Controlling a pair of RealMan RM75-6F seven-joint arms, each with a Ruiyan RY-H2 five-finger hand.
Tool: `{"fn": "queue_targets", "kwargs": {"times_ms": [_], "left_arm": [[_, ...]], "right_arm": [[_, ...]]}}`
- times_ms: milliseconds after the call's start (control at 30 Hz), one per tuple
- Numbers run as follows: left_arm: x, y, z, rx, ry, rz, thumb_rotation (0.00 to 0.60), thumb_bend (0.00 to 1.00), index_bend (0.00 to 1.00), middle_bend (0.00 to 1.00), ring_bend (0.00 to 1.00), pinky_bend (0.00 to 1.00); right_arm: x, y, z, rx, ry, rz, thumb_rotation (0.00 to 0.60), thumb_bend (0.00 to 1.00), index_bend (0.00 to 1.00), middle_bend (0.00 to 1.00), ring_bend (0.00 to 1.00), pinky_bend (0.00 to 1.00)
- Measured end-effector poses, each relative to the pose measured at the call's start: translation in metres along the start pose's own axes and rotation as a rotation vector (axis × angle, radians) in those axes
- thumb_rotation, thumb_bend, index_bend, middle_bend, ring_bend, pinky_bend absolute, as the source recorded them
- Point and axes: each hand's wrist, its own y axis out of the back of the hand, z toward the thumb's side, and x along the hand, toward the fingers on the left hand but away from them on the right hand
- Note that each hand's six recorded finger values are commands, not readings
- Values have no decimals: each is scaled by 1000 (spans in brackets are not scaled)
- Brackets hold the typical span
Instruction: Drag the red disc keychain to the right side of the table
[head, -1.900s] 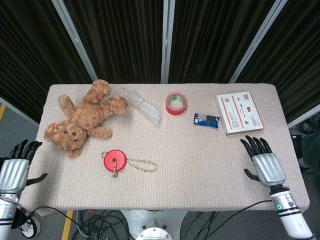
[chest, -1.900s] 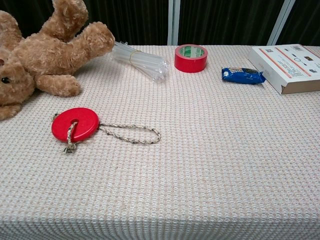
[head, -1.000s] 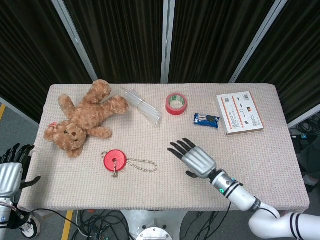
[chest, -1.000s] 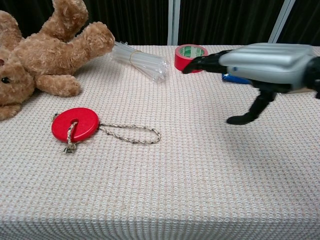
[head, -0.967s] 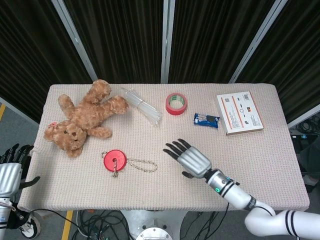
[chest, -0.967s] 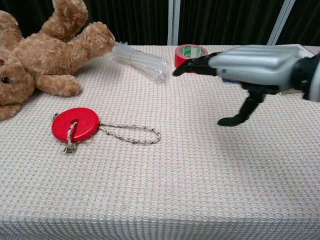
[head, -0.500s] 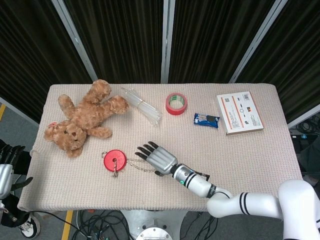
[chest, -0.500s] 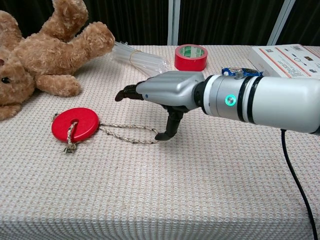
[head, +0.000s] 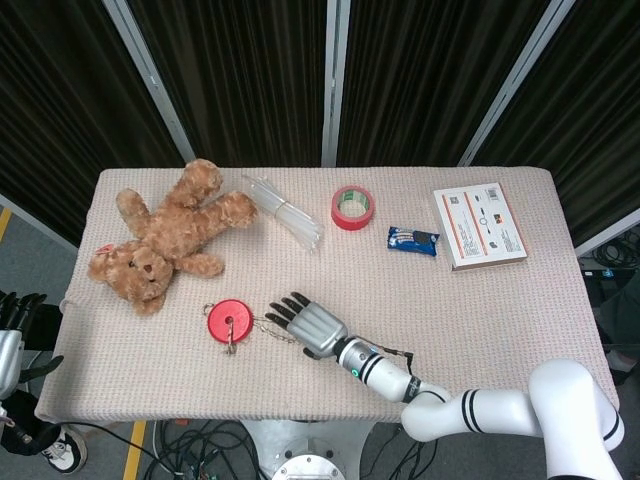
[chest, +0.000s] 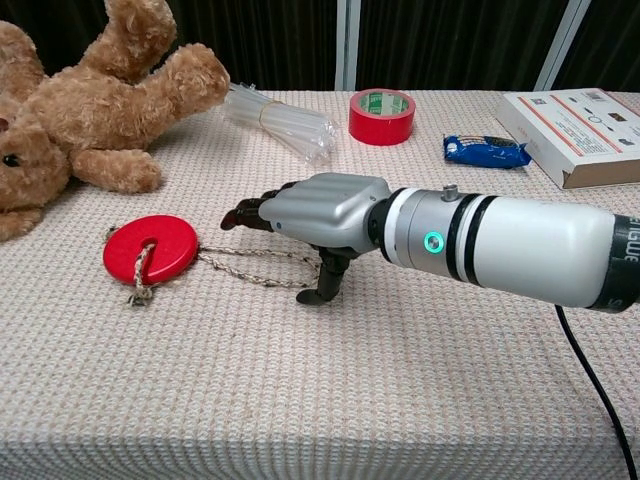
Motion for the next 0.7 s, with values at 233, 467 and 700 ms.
{"fn": "queue_targets", "kwargs": {"times_ms": [233,467,700], "left_arm": [[0,1,-5,-2,10,4,600,14,131,118,24,117],[0,1,-6,-2,9,6,600,14,131,118,24,117],[0,1,-6,-4,11,6,600,14,132,118,24,117]], "right_arm": [[-3,-7,0,8,-2,8,600,261,97,0,0,0],[-4,-7,1,17,-2,-6,600,261,275,0,0,0],[-5,-9,-1,20,-12,-10,600,263,397,0,0,0]]}}
